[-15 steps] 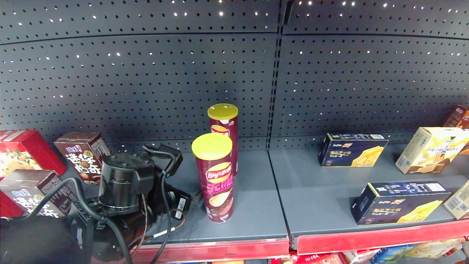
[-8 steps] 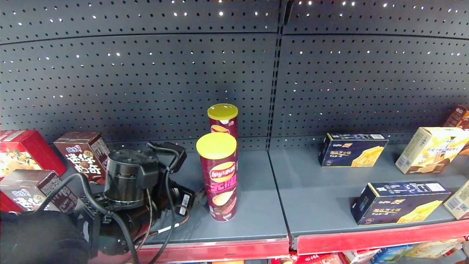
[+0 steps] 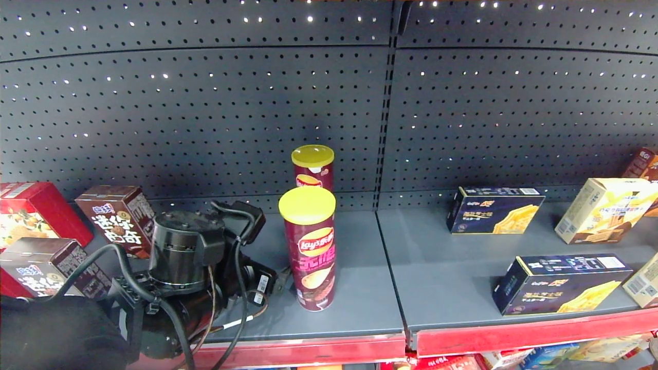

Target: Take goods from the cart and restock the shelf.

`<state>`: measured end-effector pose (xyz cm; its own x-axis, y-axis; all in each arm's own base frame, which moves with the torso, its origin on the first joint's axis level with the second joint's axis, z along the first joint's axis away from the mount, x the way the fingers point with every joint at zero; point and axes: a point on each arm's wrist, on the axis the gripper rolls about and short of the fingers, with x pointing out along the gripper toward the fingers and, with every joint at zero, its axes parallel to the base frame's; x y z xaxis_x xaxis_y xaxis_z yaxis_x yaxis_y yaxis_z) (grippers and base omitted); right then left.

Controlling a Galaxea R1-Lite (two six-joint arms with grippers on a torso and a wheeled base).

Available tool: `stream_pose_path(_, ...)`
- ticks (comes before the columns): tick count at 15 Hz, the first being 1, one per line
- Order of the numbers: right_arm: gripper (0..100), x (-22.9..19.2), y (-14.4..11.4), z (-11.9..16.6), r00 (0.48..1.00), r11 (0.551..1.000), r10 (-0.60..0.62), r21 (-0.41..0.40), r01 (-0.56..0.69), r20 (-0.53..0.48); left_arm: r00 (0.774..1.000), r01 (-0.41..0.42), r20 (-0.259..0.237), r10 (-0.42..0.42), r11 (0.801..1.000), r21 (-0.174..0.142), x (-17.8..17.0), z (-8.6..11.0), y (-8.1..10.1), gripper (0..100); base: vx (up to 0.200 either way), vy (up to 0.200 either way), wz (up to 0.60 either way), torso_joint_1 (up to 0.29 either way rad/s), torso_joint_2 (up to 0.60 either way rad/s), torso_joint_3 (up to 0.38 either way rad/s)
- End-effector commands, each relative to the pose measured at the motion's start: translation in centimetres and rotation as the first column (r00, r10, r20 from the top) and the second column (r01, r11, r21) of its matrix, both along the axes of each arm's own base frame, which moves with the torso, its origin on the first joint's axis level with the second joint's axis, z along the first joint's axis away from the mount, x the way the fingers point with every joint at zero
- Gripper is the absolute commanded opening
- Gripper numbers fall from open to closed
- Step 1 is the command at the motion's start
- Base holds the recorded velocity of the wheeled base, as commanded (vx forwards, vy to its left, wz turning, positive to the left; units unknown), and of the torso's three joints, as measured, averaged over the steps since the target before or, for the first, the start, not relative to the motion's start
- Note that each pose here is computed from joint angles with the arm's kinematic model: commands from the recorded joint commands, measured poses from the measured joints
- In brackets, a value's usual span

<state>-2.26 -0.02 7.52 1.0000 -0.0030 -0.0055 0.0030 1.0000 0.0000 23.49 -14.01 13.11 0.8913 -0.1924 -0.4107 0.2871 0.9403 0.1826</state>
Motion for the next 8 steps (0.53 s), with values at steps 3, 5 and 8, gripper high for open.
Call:
stream_pose_path(3, 100, 0.02, 0.0, 0.01, 1.0, 1.0, 0.0, 0.0, 0.0, -0.002, 1.0, 0.007, -0.002, -0.007, 1.0, 0.001, -0.21, -0.05, -0.09, 100, 0.0, 0.0, 0.0, 0.0, 0.0, 0.0)
stream_pose_path(5, 100, 0.02, 0.0, 0.01, 1.0, 1.0, 0.0, 0.0, 0.0, -0.002, 1.0, 0.007, 0.002, -0.007, 1.0, -0.001, -0.26, 0.08, -0.06, 100, 0.0, 0.0, 0.0, 0.0, 0.0, 0.0)
stream_pose_path(8, 100, 0.02, 0.0, 0.01, 1.0, 1.0, 0.0, 0.0, 0.0, -0.002, 1.0, -0.01, -0.013, 0.011, 1.0, 0.008, -0.43, -0.34, 0.54, 100, 0.0, 0.0, 0.0, 0.0, 0.0, 0.0)
